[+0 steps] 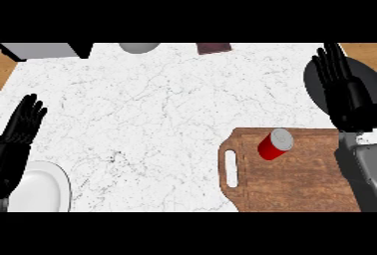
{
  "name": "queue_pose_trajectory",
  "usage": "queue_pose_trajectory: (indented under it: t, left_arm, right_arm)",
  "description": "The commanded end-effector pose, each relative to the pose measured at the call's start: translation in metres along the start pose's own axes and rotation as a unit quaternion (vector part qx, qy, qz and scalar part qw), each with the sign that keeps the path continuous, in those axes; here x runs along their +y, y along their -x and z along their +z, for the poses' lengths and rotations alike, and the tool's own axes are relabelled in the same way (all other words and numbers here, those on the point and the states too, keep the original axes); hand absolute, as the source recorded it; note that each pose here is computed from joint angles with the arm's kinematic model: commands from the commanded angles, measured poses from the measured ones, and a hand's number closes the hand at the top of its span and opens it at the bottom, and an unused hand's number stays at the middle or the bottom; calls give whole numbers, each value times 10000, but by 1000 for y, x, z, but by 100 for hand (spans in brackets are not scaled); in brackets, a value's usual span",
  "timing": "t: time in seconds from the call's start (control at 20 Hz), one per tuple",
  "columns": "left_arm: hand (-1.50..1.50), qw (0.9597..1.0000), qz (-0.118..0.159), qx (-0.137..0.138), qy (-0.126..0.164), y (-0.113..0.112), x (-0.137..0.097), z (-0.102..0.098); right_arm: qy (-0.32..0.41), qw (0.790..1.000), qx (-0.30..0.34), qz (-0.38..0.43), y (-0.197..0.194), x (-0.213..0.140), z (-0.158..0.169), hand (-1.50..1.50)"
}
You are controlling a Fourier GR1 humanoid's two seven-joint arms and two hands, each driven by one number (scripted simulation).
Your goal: Pick the can from the cutting board and place it in the pan
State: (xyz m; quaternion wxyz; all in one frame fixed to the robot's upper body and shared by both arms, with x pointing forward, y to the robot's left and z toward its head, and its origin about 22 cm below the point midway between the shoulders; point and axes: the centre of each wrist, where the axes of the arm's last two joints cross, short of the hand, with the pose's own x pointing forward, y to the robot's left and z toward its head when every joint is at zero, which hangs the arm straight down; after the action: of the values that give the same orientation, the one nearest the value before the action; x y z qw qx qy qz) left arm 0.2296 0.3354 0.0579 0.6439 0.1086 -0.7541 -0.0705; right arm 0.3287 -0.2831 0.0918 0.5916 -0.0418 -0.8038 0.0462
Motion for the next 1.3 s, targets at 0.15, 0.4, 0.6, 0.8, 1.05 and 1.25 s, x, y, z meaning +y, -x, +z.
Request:
queue_pose_trajectory:
  t: [0.15, 0.4, 0.6, 0.8, 1.05, 1.25]
  left_arm:
    - [0, 9974, -301, 193, 628, -19, -35, -19]
    - [0, 9903, -76, 651, 1224, 1, -58, -9]
    - [0, 9892, -50, 769, 1249, -7, -83, -39]
    - [0, 9890, -56, 856, 1204, -10, -79, -29]
    - [0, 9871, -103, 939, 1295, -18, -81, -39]
    - [0, 9884, -111, 827, 1266, -16, -93, -42]
  right_arm:
    - [-769, 9808, 1760, 332, 27, -28, -5, -150]
    - [-1451, 8928, 1762, 3884, 15, -63, -4, 150]
    - [-462, 9453, 1898, 2614, 77, -33, 31, -150]
    - [-1291, 9255, 2269, 2743, 61, -32, 41, -150]
    - [-2063, 8449, 2697, 4133, 19, -55, 12, -150]
    - [-2605, 7908, 3044, 4628, -16, -21, -18, -150]
